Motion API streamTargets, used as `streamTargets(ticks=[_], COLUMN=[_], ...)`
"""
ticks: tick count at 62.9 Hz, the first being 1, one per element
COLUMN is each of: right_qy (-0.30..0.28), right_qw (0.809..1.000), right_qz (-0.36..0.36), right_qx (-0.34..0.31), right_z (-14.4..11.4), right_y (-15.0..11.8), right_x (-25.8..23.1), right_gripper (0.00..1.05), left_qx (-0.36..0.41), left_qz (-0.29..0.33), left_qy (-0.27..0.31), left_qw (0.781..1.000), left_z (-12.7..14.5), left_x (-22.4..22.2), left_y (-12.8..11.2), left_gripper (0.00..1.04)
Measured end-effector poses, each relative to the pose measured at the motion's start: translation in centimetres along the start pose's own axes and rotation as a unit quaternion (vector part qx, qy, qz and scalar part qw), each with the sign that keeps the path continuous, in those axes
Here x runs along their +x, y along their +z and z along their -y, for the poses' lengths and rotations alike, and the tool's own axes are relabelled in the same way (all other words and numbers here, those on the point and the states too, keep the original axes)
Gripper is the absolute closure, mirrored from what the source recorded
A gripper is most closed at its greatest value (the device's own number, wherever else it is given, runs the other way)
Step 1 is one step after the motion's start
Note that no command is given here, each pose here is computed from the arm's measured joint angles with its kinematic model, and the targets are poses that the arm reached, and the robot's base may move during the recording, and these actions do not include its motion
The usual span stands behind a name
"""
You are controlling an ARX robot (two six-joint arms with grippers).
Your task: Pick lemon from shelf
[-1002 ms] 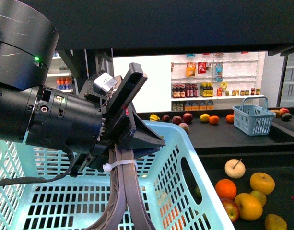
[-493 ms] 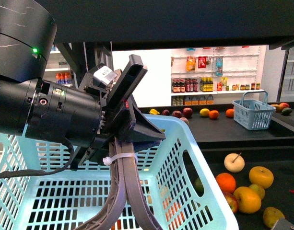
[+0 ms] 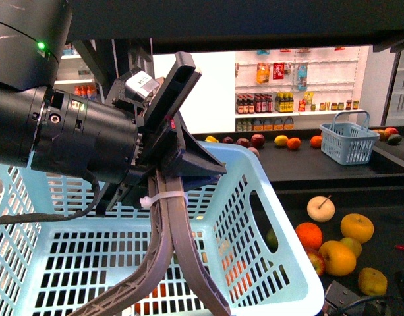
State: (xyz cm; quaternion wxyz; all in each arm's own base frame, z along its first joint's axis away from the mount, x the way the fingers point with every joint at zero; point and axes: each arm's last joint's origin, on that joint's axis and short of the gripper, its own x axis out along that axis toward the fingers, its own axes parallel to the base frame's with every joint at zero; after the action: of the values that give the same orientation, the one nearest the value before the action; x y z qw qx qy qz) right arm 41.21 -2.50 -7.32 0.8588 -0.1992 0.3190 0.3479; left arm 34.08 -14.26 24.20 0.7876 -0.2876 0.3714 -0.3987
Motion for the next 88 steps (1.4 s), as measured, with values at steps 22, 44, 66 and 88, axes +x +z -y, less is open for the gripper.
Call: streamTargets(ticks=[22,44,66,88], right_qy=[0.019,0.008,-0.099,-0.155], right_qw=[1.0,1.0,0.992,0.955], right_qz=[-0.014,-0.006,0.083,0.25], right_qx=[0.013,0.007,0.013,-0.02], right_z=[-0.9,-0.9,2.1,1.8], right_y=[-1.8,-2.1,1.8,14.1], right_x=[1.2,1.5,-6.3,-19.0], right_gripper=[0.02,0.33,0.34,0.34], left_qx=[0.0,0.0,0.0,0.0], left_qz=[0.0,0.0,0.0,0.0], left_qy=[0.0,0.0,0.0,0.0], left_qw=[1.0,1.0,1.0,1.0], left_z=[0.0,0.0,0.0,0.0], left_x=[0.0,0.0,0.0,0.0], left_y=[0.0,0.0,0.0,0.0], left_gripper=[0.94,0.94,0.94,0.94])
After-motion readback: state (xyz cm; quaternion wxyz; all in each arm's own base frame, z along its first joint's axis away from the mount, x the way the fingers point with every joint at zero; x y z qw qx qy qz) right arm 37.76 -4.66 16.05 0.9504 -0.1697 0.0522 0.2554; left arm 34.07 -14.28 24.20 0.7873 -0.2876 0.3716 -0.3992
